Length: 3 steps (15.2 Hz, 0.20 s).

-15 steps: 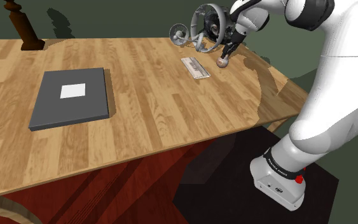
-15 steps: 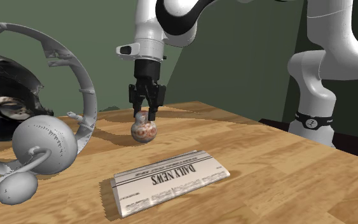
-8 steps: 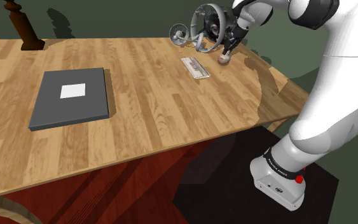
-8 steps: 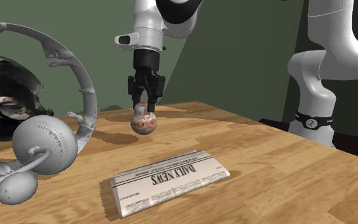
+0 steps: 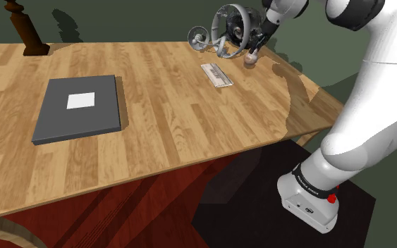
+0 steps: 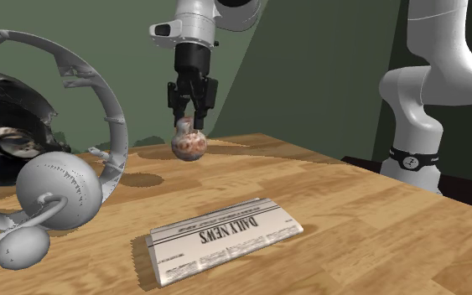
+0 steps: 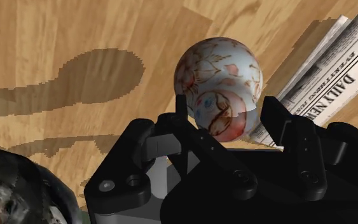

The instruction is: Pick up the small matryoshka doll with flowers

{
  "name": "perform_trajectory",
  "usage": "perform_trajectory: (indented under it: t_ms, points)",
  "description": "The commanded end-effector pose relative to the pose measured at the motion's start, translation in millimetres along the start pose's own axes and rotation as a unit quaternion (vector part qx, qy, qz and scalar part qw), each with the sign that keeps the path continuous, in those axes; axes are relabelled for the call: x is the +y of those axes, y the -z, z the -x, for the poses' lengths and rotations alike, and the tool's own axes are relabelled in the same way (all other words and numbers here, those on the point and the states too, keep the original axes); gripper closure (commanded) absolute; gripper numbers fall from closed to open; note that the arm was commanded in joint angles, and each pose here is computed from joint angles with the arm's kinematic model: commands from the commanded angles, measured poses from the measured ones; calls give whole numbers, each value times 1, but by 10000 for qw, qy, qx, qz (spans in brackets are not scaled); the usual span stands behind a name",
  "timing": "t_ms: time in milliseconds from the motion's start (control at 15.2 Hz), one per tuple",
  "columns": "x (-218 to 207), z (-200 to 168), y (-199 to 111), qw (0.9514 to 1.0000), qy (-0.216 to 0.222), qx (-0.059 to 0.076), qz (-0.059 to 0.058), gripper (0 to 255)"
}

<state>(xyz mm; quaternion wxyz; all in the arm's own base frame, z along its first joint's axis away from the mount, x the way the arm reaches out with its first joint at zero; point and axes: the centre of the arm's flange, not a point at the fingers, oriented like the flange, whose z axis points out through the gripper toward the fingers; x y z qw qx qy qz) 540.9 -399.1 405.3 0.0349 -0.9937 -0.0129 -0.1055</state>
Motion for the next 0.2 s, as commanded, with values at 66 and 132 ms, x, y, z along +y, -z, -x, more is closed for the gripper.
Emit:
perform_trajectory:
  t_ms: [66,132]
  points:
    - [-1,-3,12,10000,0,1,1,255]
    - [-1,-3,12,10000,0,1,1,255]
